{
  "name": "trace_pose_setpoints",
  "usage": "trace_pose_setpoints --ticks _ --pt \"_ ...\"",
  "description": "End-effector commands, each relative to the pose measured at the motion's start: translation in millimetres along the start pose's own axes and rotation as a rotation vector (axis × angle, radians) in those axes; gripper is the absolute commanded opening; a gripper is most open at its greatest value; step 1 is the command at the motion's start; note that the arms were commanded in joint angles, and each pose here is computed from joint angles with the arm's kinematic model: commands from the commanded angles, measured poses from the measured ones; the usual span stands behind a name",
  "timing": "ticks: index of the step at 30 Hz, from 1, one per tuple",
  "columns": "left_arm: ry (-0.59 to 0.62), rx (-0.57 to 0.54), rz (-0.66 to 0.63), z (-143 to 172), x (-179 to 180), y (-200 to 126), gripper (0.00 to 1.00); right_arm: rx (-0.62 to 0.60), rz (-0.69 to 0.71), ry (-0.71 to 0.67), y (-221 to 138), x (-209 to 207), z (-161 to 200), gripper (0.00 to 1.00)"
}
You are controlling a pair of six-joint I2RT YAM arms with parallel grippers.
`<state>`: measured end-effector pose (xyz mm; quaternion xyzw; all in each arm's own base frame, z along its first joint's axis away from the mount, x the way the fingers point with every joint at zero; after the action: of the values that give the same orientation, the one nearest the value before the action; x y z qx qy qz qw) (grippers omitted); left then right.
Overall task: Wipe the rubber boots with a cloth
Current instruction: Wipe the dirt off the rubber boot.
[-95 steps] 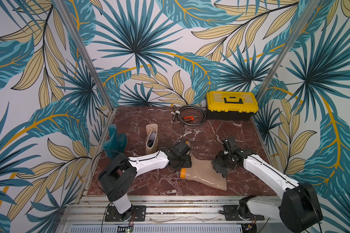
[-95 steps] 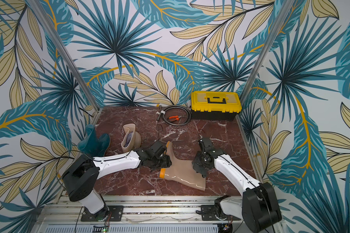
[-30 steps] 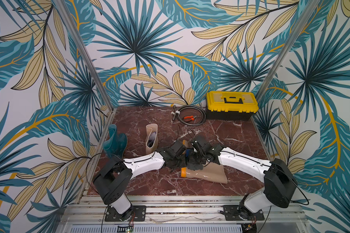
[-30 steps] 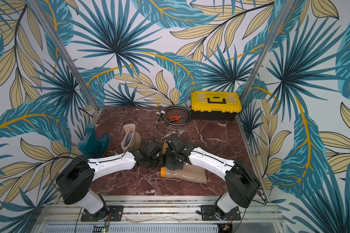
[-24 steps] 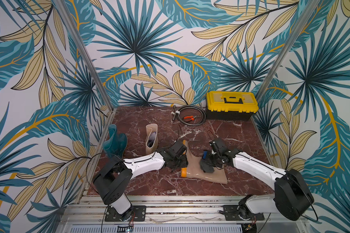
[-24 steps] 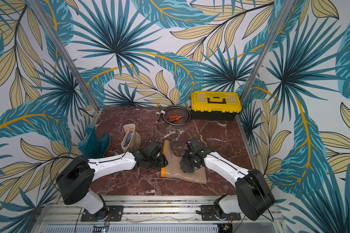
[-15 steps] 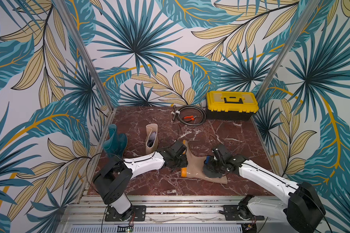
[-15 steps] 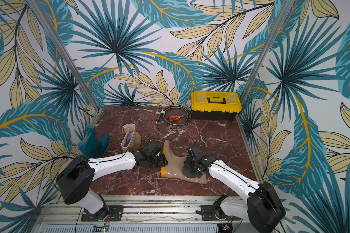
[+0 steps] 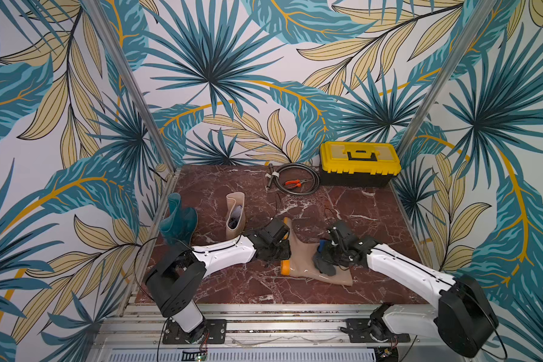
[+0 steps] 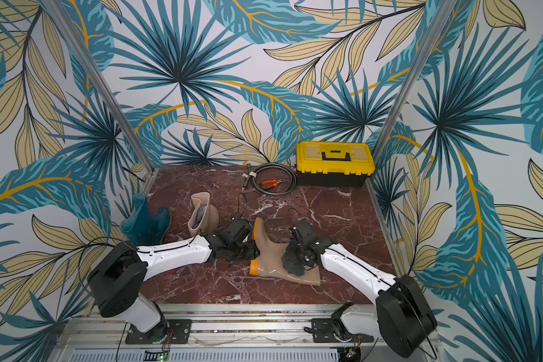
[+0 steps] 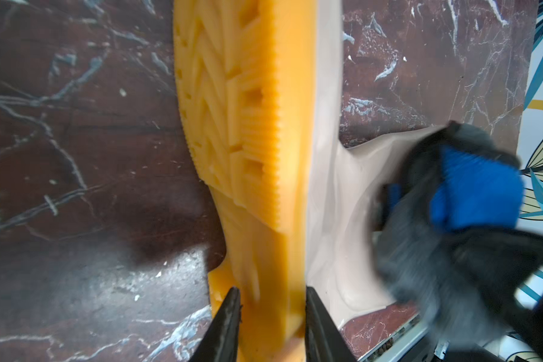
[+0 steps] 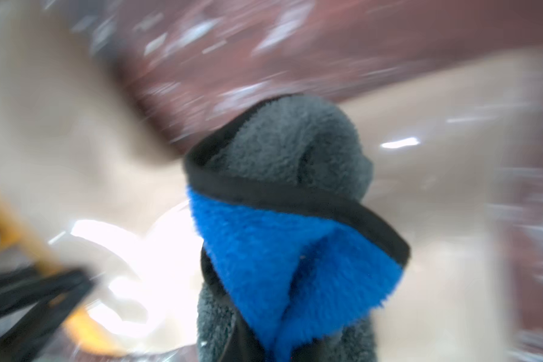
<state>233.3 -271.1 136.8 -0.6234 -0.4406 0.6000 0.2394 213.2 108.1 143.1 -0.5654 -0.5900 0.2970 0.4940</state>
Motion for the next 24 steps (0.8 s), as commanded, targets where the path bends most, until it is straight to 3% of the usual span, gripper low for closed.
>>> trace_pose_setpoints --ticks 1,3,5,9,11,14,18,21,24 --pt "0.0 0.032 0.024 3.8 -2.2 4.3 0.33 -0.006 -0.021 -0.028 -16.8 -12.4 10.0 0.0" --pt "-0.003 0.03 0.027 3.9 -1.5 5.8 0.33 -0.022 -0.159 -0.022 -20.2 10.9 4.0 0.0" --pt "-0.004 0.034 0.027 3.8 -1.9 6.9 0.33 -0.045 -0.216 -0.101 -22.4 46.5 6.8 0.0" --pt "-0.008 0.035 0.034 4.4 -2.1 4.8 0.32 0.02 -0.234 -0.274 -11.0 114.1 32.1 0.0" --pt "-0.008 0.034 0.036 4.9 -1.7 3.2 0.32 0.066 -0.194 -0.296 3.3 121.6 43.7 0.0" --pt "-0.006 0.04 0.037 5.7 -1.3 3.3 0.32 0.106 -0.075 -0.278 16.1 97.1 53.1 0.0" --pt "-0.014 0.04 0.029 7.0 1.8 4.3 0.32 0.095 0.086 -0.152 3.4 17.5 44.5 0.0" --pt "-0.015 0.035 0.03 6.8 3.2 4.9 0.32 0.026 0.026 -0.003 -6.5 -27.3 40.0 0.0" --pt "-0.016 0.038 0.035 6.7 1.7 5.8 0.32 -0.035 -0.049 0.021 -16.2 -24.2 33.3 0.0"
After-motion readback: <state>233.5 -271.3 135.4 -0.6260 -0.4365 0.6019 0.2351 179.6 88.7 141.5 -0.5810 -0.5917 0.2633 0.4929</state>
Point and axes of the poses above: each gripper's point midway between its finger pads, its own y axis out along the fingers, its own x axis along the line the jaws close on, z = x × y, the point moved 8 cm from there along -y, back along the fingers, and after that the axes turned 10 degrees about -y, right-handed, at the moved point
